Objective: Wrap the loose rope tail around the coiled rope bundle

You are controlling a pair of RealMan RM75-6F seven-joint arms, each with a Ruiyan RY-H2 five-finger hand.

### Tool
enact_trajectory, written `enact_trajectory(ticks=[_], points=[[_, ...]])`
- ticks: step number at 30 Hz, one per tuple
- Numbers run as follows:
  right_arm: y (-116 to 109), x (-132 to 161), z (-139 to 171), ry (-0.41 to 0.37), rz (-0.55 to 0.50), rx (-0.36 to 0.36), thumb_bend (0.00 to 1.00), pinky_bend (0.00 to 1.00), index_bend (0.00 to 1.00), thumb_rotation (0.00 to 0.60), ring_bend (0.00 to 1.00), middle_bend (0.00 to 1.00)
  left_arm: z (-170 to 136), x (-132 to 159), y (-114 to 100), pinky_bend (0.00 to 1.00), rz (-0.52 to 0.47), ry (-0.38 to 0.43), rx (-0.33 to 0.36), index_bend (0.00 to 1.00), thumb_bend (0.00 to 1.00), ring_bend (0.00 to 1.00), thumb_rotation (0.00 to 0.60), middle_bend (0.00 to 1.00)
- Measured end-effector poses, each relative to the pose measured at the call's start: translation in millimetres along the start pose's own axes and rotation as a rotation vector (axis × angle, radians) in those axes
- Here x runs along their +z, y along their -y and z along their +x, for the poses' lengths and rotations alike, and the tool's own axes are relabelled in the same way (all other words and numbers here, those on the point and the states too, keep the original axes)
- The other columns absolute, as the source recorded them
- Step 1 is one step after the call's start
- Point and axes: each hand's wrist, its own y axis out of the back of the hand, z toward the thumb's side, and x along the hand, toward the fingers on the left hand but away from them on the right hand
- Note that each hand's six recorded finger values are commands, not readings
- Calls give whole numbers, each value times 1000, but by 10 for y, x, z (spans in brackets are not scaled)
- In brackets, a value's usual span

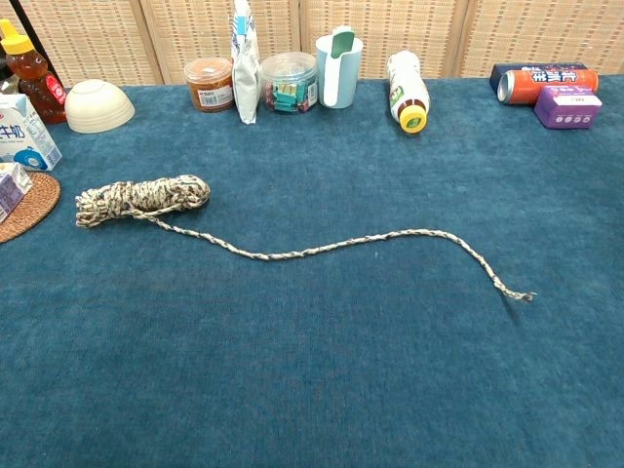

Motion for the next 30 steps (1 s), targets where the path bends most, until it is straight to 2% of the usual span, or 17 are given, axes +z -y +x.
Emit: enact_trajectory(ticks=[13,23,27,30], points=[[147,176,-150,-21,-33,33,0,0,0,600,0,0,-9,-40,-56,0,-9,-12,13,0,0,0,600,0],[443,739,-680,-74,-88,116,0,0,2,600,0,0,-22,-40,-98,0,-5,-24,32,0,0,0,600,0],[578,955,-899,-76,-134,165,15,0,112,600,0,0,2,-43,-42,0,5,-38,12,0,0,0,600,0],[655,1154,-1084,-74,-180,186,150,0,207,600,0,0,25,-40,-13,0,11,-45,3,0,0,0,600,0]])
